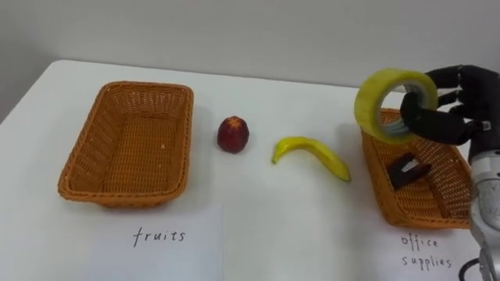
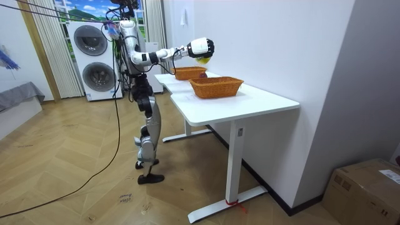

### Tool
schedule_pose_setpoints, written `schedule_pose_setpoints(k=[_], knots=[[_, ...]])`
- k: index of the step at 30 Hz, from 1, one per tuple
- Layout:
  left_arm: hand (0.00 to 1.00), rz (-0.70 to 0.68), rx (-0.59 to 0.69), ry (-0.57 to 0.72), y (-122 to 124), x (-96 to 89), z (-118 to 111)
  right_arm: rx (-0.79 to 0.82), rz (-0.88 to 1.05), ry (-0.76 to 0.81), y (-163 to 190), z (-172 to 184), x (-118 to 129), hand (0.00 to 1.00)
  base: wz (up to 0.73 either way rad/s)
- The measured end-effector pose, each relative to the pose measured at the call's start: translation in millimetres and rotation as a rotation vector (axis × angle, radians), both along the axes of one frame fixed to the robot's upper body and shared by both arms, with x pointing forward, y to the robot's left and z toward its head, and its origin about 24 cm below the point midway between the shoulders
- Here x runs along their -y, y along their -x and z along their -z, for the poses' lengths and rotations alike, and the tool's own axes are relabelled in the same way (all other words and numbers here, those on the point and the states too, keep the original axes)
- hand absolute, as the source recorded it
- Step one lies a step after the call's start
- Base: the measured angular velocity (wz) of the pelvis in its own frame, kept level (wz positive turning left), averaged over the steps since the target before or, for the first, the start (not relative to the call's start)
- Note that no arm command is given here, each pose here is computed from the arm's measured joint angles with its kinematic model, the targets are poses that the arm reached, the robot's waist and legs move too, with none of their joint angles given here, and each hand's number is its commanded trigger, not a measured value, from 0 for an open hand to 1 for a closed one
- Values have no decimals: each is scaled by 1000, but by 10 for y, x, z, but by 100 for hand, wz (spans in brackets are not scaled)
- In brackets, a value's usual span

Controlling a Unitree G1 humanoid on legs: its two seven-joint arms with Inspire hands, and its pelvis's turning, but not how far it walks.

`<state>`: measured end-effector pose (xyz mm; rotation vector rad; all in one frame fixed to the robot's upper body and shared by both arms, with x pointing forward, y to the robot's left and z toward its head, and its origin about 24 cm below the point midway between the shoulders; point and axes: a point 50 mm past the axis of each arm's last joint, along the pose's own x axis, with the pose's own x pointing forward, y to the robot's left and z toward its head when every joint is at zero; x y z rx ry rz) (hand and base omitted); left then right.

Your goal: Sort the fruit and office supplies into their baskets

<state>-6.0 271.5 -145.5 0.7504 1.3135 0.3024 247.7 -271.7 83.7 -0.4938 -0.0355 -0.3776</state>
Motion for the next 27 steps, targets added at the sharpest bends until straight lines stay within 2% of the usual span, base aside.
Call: schedule_pose_setpoints(k=[11, 16, 27], knots=[[0, -7, -16, 0, 72, -10, -7, -40, 65, 21, 129, 87, 139, 100, -2], [0, -8, -18, 0, 74, -10, -7, -129, 140, 19, 212, 290, 293, 100, 0], [0, -10, -9, -4, 46, -15, -9, -167, 167, 10, 242, 385, 341, 100, 0]])
